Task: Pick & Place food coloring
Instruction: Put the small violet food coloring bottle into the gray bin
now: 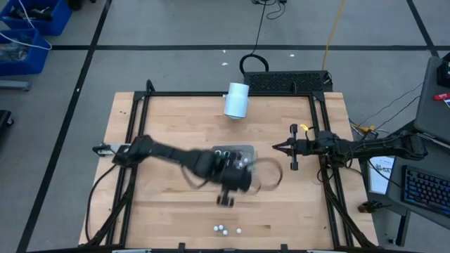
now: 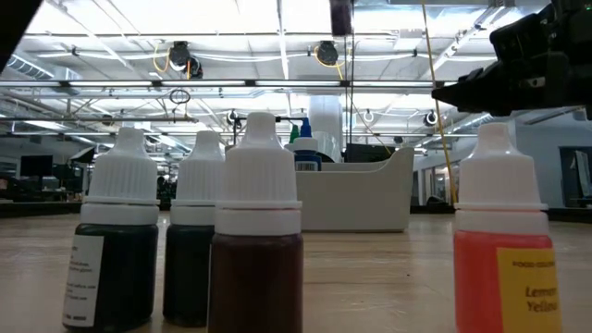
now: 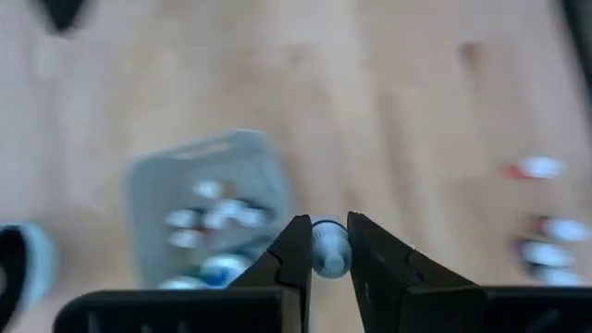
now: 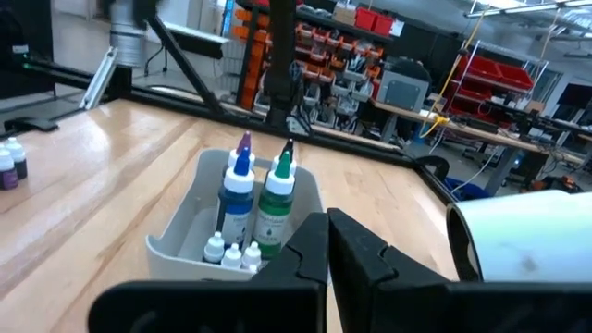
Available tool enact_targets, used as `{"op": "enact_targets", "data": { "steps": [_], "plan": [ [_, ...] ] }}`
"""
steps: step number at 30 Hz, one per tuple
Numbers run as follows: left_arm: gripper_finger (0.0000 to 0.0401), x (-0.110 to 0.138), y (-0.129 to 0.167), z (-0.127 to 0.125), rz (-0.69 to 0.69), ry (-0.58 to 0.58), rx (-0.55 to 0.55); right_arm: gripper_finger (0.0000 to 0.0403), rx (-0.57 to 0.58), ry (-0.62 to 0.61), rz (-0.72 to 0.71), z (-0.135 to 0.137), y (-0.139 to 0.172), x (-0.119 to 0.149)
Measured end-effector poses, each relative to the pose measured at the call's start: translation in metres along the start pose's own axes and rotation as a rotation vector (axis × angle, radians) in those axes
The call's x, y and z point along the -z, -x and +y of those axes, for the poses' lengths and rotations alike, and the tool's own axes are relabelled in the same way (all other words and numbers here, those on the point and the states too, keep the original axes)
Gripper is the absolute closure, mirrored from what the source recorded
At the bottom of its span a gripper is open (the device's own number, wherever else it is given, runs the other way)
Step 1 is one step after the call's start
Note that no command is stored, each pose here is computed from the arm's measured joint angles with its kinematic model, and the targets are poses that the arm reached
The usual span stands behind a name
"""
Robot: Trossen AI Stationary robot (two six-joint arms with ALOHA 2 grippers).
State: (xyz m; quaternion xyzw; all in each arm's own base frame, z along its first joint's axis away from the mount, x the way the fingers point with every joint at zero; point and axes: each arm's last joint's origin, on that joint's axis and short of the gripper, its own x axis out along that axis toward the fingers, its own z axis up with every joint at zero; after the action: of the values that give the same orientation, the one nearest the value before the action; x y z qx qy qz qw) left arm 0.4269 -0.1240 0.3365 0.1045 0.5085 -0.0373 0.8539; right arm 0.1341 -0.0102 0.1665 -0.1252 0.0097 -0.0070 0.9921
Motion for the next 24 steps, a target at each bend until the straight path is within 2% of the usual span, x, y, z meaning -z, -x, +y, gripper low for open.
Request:
{"op": "enact_targets", "data": {
  "steps": [5,7,10,16,20,24],
  "plan": [
    [0.0342,0.001,-0.015,0.065,0.023,0.022,-0.038,0.0403,-0.012,-0.001,0.050,0.001,0.000,0.005],
    [0.0340,0.003,-0.018,0.085,0.031,0.018,-0.052,0.0403,-0.019,-0.003,0.077,0.002,0.000,0.007],
    [0.0343,0.002,-0.024,0.106,-0.004,0.003,-0.014,0.0403,-0.026,-0.007,0.106,0.003,0.001,0.010],
    [0.0344,0.006,-0.059,0.122,0.050,0.003,0.002,0.0403,-0.027,-0.012,0.107,0.003,0.001,0.010],
    [0.0344,0.008,-0.089,0.118,0.098,-0.033,0.005,0.0403,-0.026,-0.012,0.102,0.003,0.001,0.010],
    [0.0343,0.009,-0.107,0.115,0.127,-0.047,-0.028,0.0403,-0.026,-0.012,0.102,0.003,0.001,0.010]
  ]
}}
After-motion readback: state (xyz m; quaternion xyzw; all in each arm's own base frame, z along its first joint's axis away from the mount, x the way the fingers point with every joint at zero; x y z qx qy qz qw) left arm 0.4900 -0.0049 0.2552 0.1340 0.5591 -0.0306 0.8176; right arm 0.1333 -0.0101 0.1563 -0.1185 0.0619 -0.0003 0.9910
